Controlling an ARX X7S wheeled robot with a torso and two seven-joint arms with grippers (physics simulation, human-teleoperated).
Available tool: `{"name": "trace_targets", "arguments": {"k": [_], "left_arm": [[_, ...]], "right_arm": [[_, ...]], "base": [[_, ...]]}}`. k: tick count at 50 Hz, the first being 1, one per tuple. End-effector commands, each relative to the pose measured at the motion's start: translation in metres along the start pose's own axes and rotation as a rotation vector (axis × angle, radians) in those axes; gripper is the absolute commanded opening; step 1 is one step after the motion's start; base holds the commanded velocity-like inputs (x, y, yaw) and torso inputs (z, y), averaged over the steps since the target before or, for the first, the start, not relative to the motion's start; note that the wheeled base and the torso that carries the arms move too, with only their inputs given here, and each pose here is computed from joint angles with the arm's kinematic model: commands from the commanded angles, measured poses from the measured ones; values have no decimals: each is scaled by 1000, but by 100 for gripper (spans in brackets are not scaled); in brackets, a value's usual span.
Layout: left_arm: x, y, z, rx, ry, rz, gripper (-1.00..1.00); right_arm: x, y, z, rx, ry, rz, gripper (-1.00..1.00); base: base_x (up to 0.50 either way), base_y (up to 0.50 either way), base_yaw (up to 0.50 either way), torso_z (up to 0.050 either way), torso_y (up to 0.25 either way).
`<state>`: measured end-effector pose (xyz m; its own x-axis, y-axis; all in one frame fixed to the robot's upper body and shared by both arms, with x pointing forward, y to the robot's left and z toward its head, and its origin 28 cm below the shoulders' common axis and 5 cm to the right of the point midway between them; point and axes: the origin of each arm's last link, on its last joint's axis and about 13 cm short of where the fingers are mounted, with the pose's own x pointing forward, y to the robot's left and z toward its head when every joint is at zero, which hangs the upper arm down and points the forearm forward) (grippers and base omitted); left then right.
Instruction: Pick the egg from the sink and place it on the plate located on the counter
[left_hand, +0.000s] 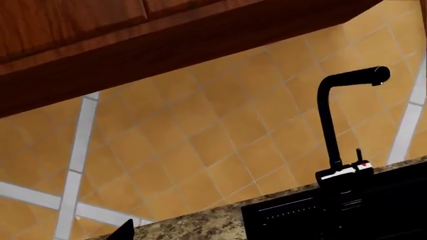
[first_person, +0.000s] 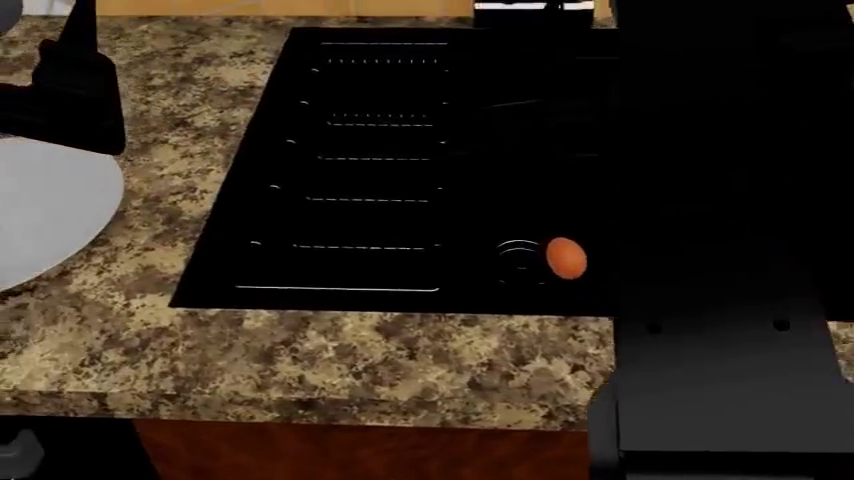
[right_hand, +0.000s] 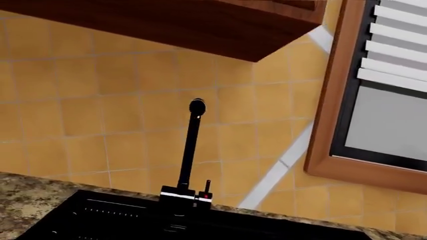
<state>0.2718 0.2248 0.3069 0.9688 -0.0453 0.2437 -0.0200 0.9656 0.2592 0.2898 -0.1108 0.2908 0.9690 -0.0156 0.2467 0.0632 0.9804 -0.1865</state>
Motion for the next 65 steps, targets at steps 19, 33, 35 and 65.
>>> {"name": "trace_targets", "arguments": {"k": [19,33,35,65], "left_arm": [[0,-1,1,1,0,-10,100],[0,0,1,-3,-3,-13,100],[0,0,1,-5,-1,-14,100],[1,0,-5,-18,11,-15,100]], "right_arm": [[0,-2,-1,12,7,5,100],[0,-3,-1,0,6,5,100],[1,-4,-2,-8,10,-3,100],[19,-51,-73,-248,565,-9,100]], "base": [[414,292,0,0,1],[369,-181,0,0,1],[0,0,0,0,0],[0,0,0,0,0]]}}
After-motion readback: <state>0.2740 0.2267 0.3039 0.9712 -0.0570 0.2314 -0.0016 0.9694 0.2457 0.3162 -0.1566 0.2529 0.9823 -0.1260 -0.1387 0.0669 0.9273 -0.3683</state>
